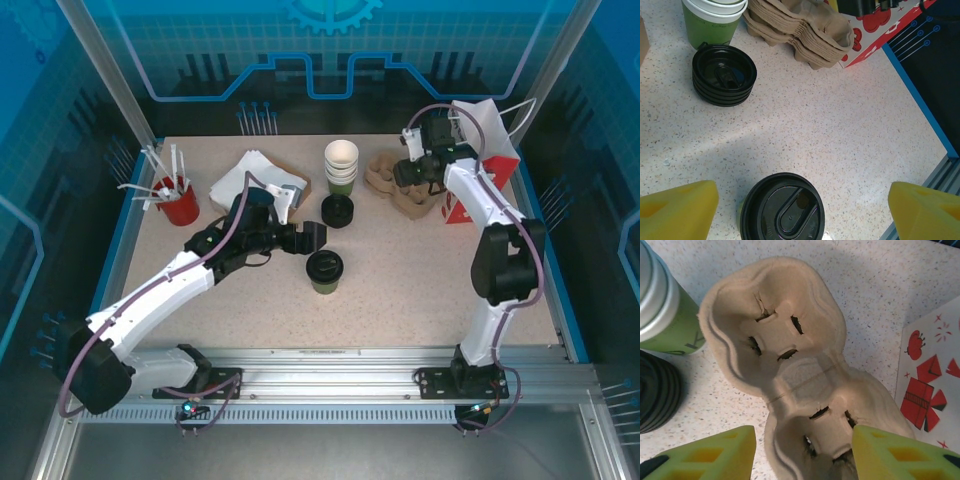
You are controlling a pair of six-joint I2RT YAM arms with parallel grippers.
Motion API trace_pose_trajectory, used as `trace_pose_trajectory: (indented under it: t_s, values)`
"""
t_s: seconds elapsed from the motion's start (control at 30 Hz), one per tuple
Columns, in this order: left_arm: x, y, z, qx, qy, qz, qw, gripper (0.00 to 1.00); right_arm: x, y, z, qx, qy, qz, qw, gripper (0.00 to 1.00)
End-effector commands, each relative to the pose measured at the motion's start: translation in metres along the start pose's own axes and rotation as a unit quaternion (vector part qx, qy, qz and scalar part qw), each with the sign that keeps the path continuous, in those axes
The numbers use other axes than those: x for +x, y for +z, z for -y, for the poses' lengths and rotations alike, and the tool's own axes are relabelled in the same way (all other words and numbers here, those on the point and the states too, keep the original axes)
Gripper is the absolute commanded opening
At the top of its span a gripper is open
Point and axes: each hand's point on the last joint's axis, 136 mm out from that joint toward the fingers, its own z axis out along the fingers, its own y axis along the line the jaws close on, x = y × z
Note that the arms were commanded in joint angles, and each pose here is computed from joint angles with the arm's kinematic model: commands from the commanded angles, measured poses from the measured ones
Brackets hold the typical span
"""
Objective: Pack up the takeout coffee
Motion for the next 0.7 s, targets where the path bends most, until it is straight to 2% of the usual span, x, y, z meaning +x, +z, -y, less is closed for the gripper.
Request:
trace_pose_trajectory:
  t_s: [0.0, 0.23, 0.67]
  values:
    - [-0.014, -0.003, 0.009, 0.005, 0.019, 0.016, 1.0, 0.9, 0.002, 0.007, 0.007, -0.019, -0.026, -0.02, 0.999, 0.51]
    - [-0.012, -0.002, 0.008, 0.003, 0.017, 0.012, 1.0, 0.9, 0.006, 0.029, 0.009, -0.065, -0.066, -0.038, 0.995, 0.51]
    - [-0.011, -0.001, 0.007, 0.001, 0.016, 0.008, 1.0, 0.9, 0.008, 0.049, 0.008, -0.086, -0.105, -0.056, 0.989, 0.47]
